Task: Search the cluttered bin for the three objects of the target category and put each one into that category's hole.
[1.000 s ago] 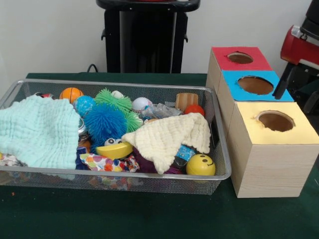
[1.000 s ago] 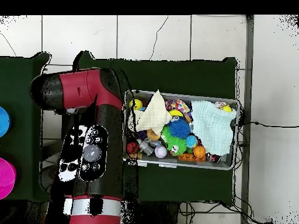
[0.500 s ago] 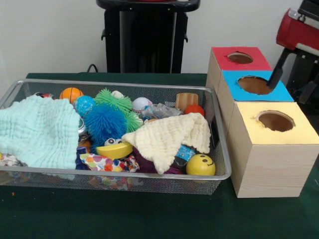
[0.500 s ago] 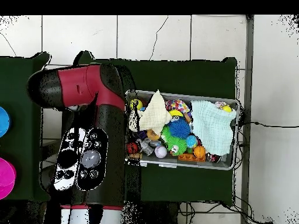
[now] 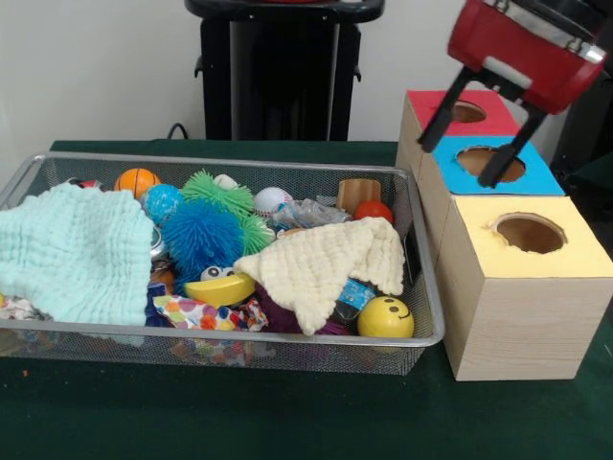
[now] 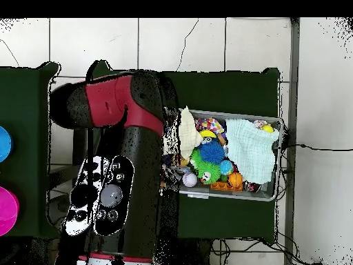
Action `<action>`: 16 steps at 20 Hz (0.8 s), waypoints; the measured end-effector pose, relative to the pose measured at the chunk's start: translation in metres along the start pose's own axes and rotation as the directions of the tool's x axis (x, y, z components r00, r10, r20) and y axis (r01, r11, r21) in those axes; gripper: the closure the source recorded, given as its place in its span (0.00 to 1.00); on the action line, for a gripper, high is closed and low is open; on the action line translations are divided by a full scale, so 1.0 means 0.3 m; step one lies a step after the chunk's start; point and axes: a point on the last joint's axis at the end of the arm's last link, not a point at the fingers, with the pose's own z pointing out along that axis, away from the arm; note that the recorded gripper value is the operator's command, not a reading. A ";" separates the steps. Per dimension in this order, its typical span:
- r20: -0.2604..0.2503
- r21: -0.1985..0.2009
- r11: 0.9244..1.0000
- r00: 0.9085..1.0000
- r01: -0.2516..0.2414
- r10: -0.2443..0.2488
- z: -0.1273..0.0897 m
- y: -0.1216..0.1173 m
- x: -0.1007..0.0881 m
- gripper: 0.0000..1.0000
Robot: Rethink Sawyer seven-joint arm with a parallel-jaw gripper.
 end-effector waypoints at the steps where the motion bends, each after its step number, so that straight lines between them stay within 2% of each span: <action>1: 0.013 0.002 1.000 1.000 0.001 -0.001 0.007 -0.011 -0.012 0.00; 6: 0.122 -0.021 1.000 0.992 -0.014 0.017 0.082 -0.105 -0.134 0.00; 8: 0.159 -0.051 0.998 0.986 -0.037 0.045 0.126 -0.155 -0.197 0.00; 12: 0.178 -0.108 0.990 0.978 -0.086 0.105 0.201 -0.235 -0.285 0.00; 16: 0.143 -0.149 0.980 0.977 -0.135 0.156 0.288 -0.322 -0.340 0.00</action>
